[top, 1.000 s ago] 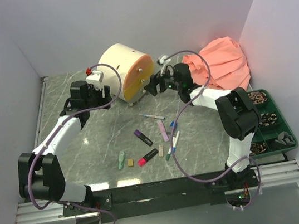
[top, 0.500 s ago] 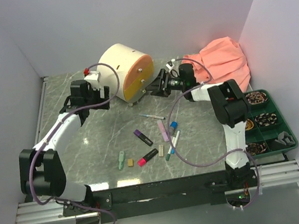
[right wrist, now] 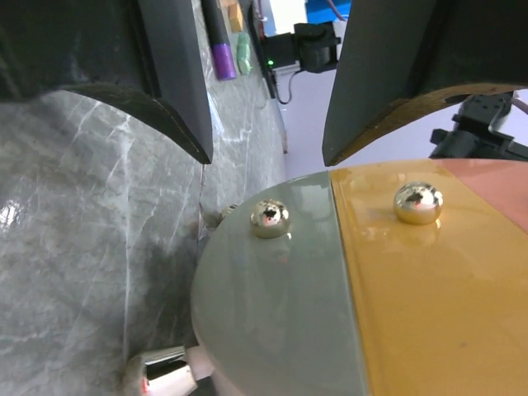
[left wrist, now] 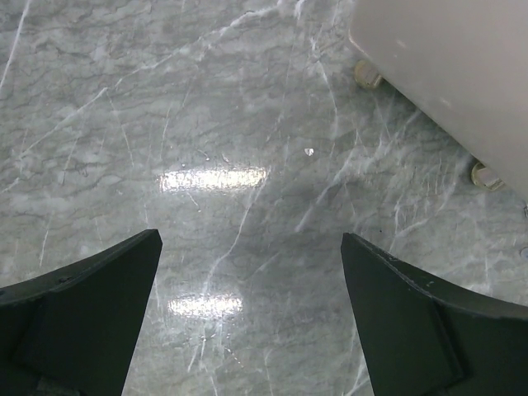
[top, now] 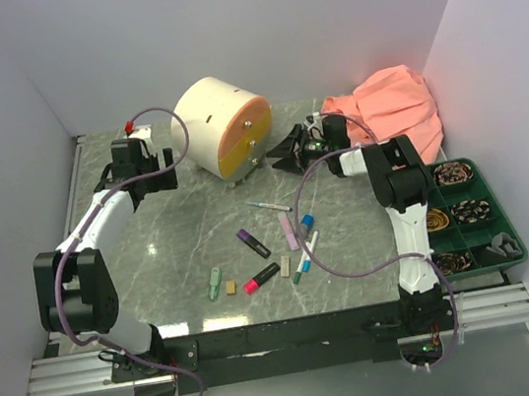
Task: Sort the stationery into containers
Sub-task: Open the drawer in the storage box.
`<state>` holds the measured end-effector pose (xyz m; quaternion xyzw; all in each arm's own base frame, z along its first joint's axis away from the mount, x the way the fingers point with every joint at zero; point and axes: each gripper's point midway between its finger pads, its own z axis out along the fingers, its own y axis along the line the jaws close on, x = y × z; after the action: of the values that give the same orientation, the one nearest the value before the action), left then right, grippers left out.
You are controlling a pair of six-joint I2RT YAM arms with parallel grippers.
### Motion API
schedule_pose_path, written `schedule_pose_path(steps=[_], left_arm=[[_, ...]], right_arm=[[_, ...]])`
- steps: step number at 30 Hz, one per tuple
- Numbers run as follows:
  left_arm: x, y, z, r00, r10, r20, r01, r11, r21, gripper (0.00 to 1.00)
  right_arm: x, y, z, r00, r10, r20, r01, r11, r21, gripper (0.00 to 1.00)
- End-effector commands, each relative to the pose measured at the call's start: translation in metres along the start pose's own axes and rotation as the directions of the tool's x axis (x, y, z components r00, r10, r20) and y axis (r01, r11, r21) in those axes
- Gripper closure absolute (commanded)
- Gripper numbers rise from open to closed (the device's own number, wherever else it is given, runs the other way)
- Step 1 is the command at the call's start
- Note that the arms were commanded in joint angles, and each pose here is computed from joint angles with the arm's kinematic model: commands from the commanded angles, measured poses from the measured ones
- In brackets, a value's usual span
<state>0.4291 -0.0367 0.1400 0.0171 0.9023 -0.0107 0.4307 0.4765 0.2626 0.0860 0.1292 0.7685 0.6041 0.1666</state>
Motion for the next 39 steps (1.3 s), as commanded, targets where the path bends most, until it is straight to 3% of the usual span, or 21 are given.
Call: schedule_pose_path(steps=[1, 8, 39], left_arm=[[-0.022, 0.001, -0.001, 0.999, -0.013, 0.046, 0.013, 1.0, -0.014, 0.03], [-0.02, 0.004, 0.001, 0.999, -0.007, 0.044, 0.009, 1.0, -0.027, 0.03], [0.003, 0.006, 0.002, 1.0, -0.007, 0.0, 0.007, 1.0, -0.017, 0.03]], right_arm=[[-0.007, 0.017, 0.012, 0.999, -0.048, 0.008, 0.048, 0.997, -0.068, 0.39], [-0.004, 0.013, 0.027, 0.998, -0.057, 0.007, 0.057, 0.995, -0.085, 0.37], [0.002, 0.013, 0.055, 0.996, -0.084, -0.013, 0.082, 0.992, -0.092, 0.52]])
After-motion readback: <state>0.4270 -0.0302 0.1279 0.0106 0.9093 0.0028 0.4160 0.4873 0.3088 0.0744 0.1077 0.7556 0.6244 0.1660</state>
